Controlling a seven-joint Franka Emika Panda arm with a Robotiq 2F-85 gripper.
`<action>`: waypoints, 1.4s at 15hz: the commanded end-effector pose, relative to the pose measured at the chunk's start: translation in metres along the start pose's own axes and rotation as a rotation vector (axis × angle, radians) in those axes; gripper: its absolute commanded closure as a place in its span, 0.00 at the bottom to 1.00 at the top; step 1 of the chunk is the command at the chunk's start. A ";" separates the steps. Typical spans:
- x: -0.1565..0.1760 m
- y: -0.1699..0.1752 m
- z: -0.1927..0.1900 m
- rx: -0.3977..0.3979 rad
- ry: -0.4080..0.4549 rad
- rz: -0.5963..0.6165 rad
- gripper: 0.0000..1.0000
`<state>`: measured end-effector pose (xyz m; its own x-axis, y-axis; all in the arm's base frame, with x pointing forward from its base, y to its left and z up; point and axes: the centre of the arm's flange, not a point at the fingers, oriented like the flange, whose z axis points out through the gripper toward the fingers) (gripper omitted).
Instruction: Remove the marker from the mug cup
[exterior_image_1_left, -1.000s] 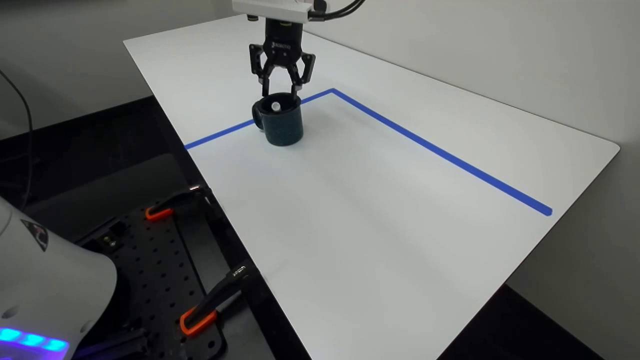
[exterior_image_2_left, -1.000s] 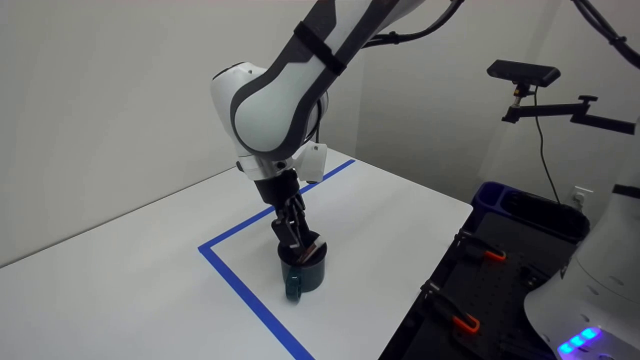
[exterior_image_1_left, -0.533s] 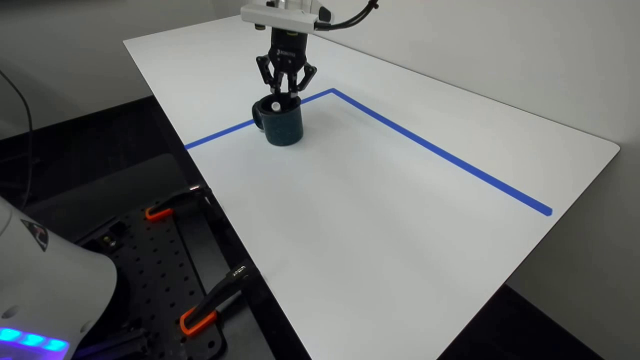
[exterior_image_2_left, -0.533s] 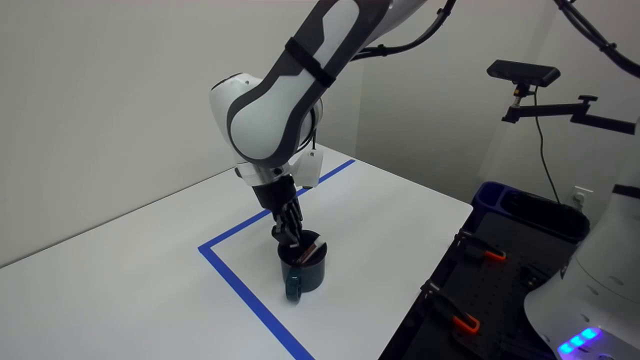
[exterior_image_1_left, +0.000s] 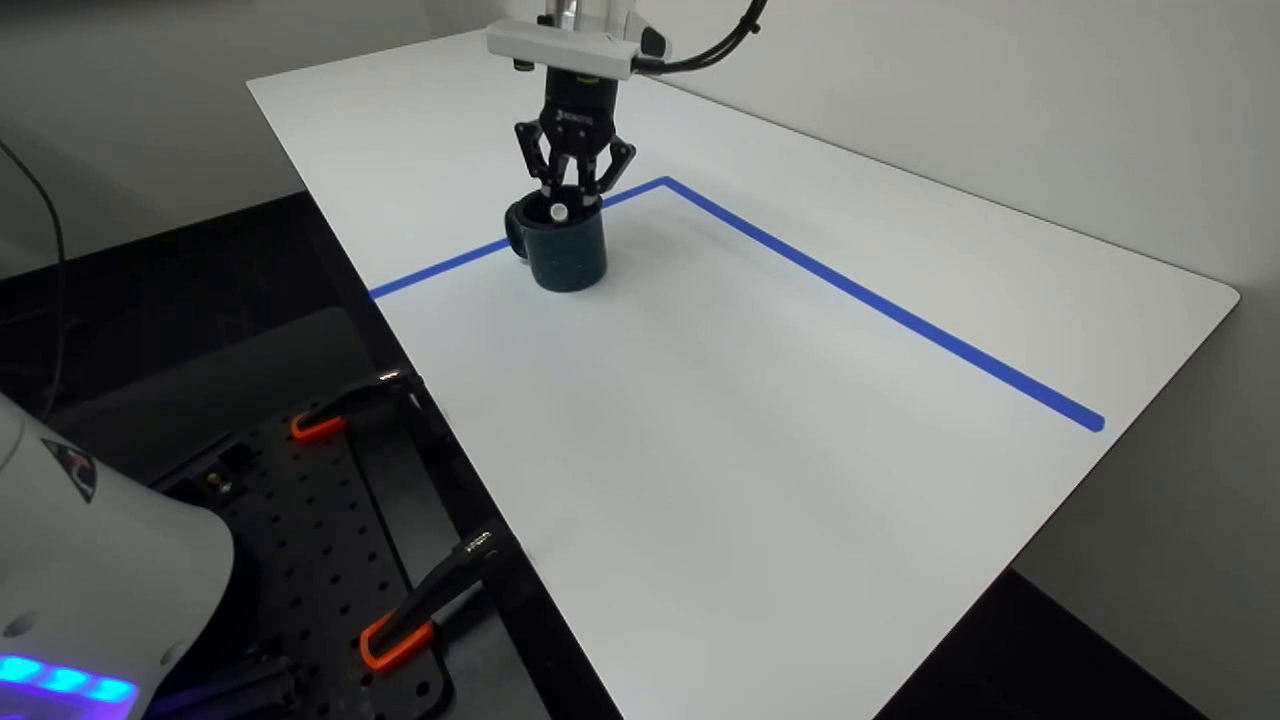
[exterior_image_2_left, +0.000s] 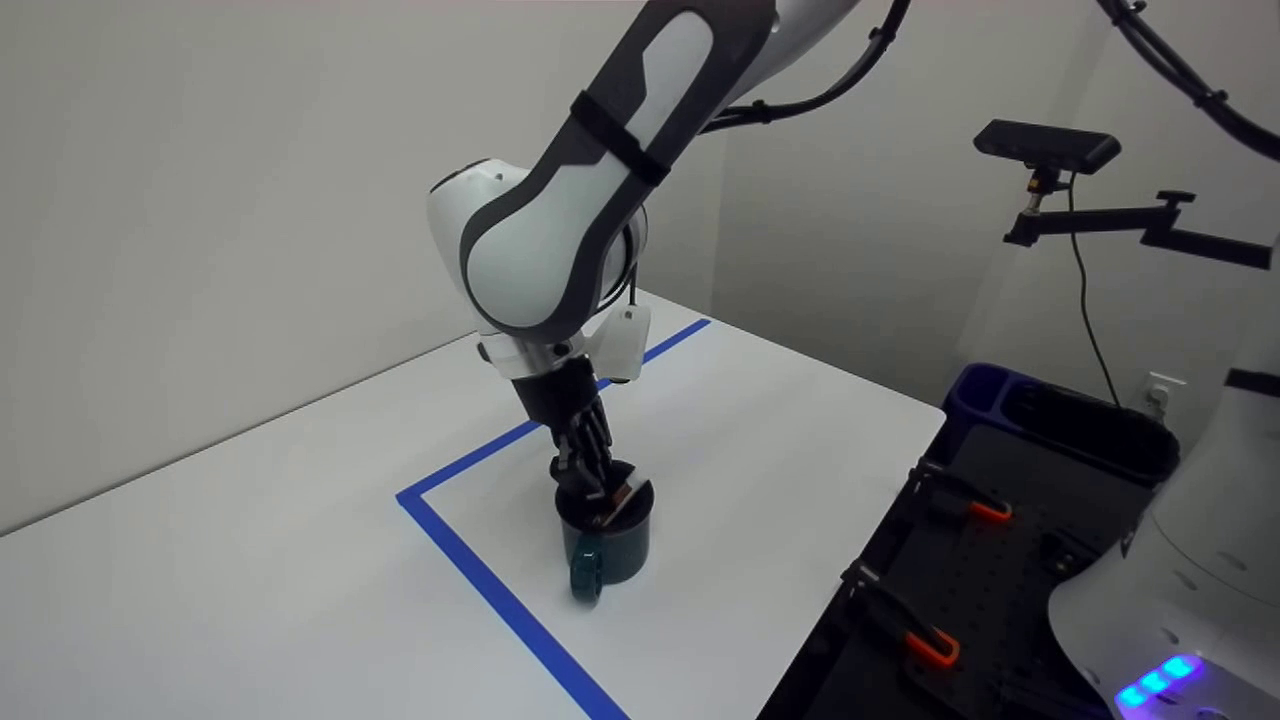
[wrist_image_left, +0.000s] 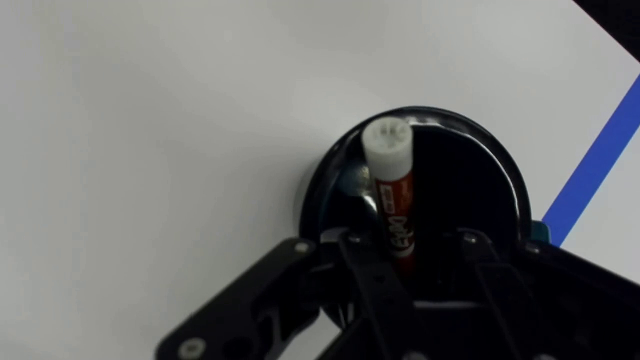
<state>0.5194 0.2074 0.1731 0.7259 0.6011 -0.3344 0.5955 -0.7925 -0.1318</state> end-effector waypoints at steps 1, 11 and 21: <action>-0.004 0.003 0.004 -0.011 -0.024 -0.016 0.64; -0.008 0.003 0.002 -0.013 -0.021 -0.014 0.95; -0.039 -0.014 -0.050 -0.047 -0.051 -0.093 0.95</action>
<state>0.5158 0.2070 0.2030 0.6849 0.6372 -0.3534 0.6380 -0.7587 -0.1314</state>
